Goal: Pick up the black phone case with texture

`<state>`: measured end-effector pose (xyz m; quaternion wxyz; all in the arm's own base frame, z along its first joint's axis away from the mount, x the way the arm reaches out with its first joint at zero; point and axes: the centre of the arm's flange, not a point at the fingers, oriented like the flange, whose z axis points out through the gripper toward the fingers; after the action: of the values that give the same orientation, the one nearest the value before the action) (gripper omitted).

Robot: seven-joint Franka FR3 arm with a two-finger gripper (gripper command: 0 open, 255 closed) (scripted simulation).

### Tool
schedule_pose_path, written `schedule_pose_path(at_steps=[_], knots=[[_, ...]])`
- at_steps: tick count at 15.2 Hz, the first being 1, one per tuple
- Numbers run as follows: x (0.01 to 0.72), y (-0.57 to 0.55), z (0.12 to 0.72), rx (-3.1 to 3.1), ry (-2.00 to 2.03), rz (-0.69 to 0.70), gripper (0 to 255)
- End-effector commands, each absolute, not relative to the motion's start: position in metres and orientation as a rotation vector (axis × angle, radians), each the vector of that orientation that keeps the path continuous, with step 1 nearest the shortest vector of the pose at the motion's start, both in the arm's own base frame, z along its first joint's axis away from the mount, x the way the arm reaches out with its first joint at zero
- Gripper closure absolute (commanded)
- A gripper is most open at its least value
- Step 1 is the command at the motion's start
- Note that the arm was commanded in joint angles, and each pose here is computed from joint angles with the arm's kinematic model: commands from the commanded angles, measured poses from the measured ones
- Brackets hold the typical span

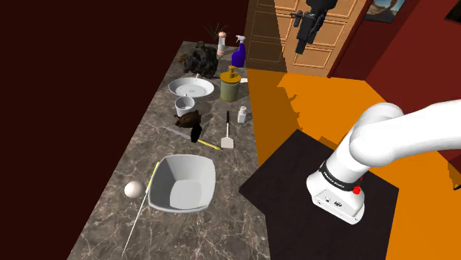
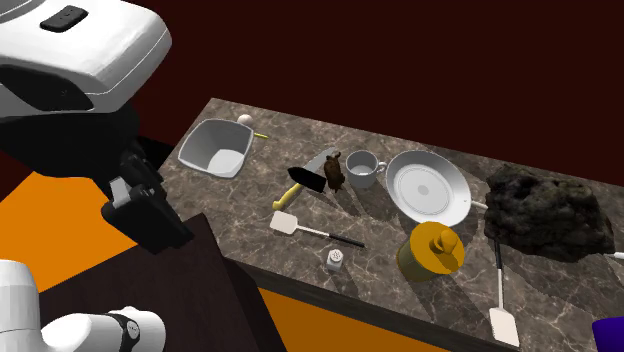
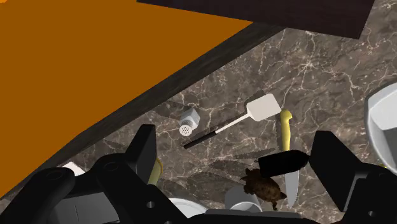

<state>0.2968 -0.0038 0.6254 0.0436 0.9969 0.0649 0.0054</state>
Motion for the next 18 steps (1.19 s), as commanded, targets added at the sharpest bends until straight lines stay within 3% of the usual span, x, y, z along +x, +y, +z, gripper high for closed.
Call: schedule_pose_path(at_steps=[1,18], knots=[[0.297,-0.004,0.625,3.048,0.199,0.016,0],[0.326,0.182,0.455,2.788,-0.277,0.257,0]])
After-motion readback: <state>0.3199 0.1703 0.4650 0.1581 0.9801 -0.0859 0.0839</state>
